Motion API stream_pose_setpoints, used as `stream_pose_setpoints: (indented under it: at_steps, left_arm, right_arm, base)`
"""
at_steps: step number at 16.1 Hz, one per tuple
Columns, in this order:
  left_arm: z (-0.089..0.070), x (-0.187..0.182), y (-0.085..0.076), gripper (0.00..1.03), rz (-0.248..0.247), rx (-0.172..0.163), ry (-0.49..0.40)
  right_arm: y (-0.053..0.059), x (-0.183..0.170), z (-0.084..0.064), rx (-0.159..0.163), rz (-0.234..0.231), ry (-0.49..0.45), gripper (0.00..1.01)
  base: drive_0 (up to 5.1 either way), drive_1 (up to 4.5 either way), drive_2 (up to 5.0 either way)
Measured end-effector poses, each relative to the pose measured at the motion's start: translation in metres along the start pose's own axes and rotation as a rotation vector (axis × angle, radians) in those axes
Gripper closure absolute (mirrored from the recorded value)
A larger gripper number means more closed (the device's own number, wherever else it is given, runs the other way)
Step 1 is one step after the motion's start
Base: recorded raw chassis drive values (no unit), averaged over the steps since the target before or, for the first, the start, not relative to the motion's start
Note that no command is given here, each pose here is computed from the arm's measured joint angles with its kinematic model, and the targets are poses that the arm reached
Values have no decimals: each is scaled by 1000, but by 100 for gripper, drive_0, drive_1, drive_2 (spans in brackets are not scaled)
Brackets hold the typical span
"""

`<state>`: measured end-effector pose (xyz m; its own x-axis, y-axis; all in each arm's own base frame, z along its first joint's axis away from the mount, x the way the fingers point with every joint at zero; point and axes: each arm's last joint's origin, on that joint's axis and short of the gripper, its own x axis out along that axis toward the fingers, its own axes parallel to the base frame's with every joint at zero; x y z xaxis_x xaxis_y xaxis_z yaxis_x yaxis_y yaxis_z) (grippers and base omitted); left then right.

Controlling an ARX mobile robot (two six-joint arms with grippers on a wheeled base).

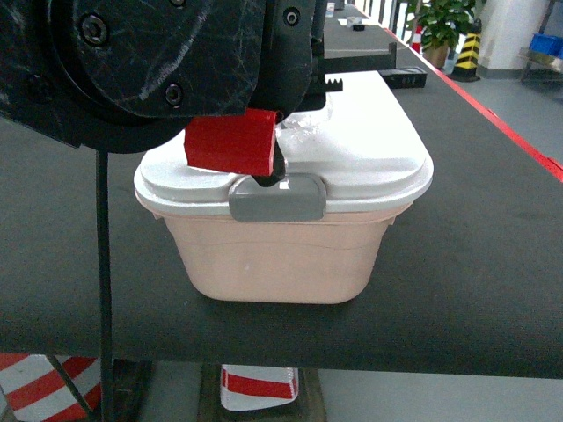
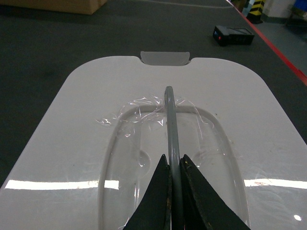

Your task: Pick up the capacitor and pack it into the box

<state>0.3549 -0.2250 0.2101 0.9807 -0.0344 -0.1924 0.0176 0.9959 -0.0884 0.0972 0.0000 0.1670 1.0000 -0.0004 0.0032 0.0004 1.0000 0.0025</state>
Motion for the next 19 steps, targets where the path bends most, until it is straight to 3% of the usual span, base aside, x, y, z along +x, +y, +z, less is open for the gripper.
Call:
stream_pose_setpoints:
  at_steps: [11, 12, 16, 18, 19]
  left_arm:
    - [-5, 13, 4, 101, 8, -16, 12]
    - [-7, 14, 3, 93, 4, -19, 10]
    - [-3, 15, 3, 44, -1, -36, -28]
    - [13, 7, 8, 21, -1, -41, -92]
    - [33, -5, 14, 7, -5, -58, -154]
  right_arm:
    - [0, 0, 0, 0, 0, 0, 3]
    - [0, 0, 0, 0, 0, 0, 3]
    - [0, 0, 0, 0, 0, 0, 3]
    - [0, 0, 0, 0, 0, 0, 3]
    - [0, 0, 0, 0, 0, 0, 3]
  base:
    - [0, 0, 0]
    - [0, 0, 0]
    - [0, 0, 0]
    - [0, 0, 0]
    - [0, 0, 0]
